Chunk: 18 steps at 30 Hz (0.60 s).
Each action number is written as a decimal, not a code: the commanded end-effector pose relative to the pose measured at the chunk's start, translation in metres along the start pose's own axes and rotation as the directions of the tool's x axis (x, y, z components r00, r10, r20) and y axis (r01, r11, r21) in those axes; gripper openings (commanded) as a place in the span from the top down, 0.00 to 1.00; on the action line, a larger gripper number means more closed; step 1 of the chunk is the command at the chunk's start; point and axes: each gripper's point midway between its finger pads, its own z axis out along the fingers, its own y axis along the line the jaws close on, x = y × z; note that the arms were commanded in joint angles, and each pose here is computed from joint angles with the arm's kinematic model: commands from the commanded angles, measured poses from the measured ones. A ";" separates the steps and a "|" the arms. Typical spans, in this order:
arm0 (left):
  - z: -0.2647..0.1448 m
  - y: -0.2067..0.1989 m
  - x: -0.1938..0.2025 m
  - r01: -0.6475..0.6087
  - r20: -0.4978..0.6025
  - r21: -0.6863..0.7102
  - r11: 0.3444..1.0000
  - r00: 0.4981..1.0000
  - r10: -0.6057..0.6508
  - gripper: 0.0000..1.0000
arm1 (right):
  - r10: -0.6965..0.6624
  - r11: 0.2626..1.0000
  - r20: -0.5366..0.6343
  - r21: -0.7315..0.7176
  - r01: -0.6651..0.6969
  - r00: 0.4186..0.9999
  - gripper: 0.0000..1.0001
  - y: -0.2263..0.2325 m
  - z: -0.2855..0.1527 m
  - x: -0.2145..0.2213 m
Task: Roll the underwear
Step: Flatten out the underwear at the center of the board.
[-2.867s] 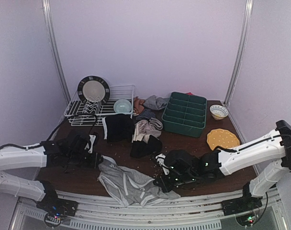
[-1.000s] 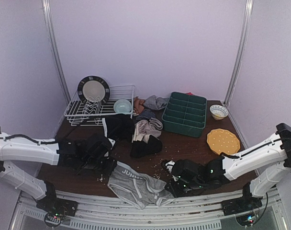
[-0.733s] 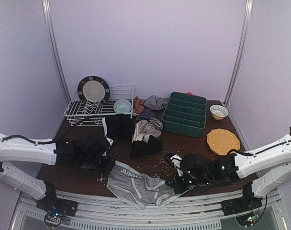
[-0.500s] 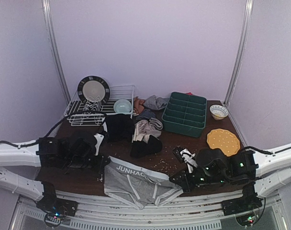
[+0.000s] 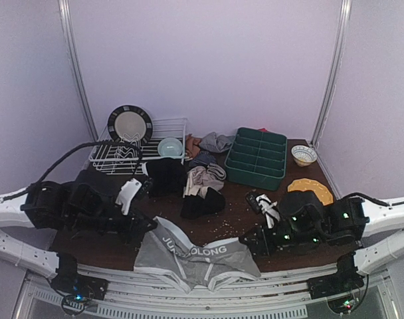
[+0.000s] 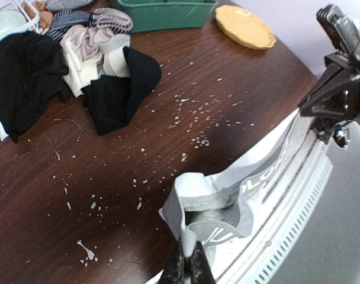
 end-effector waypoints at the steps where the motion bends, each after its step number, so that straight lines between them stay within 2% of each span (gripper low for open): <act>1: 0.069 0.030 -0.007 0.044 -0.074 -0.092 0.995 0.996 -0.051 1.00 | 0.192 0.950 0.003 0.251 -0.187 0.981 1.00 -0.098 0.026 0.013; 5: 0.133 0.067 -0.009 0.101 -0.108 -0.174 0.980 0.987 -0.121 1.00 | 0.258 0.871 0.057 0.419 -0.258 0.964 1.00 -0.163 0.037 0.016; 9: 0.175 0.096 -0.013 0.129 -0.120 -0.246 0.961 0.979 -0.162 1.00 | 0.277 0.815 0.086 0.506 -0.281 0.957 1.00 -0.196 0.047 0.015; 13: 0.197 0.112 -0.023 0.124 -0.116 -0.293 0.948 0.980 -0.164 1.00 | 0.273 0.768 0.118 0.571 -0.290 0.955 1.00 -0.217 0.050 0.007; 18: 0.204 0.146 -0.035 0.162 -0.083 -0.367 0.916 0.975 -0.206 1.00 | 0.276 0.732 0.150 0.607 -0.309 0.949 1.00 -0.235 0.054 -0.012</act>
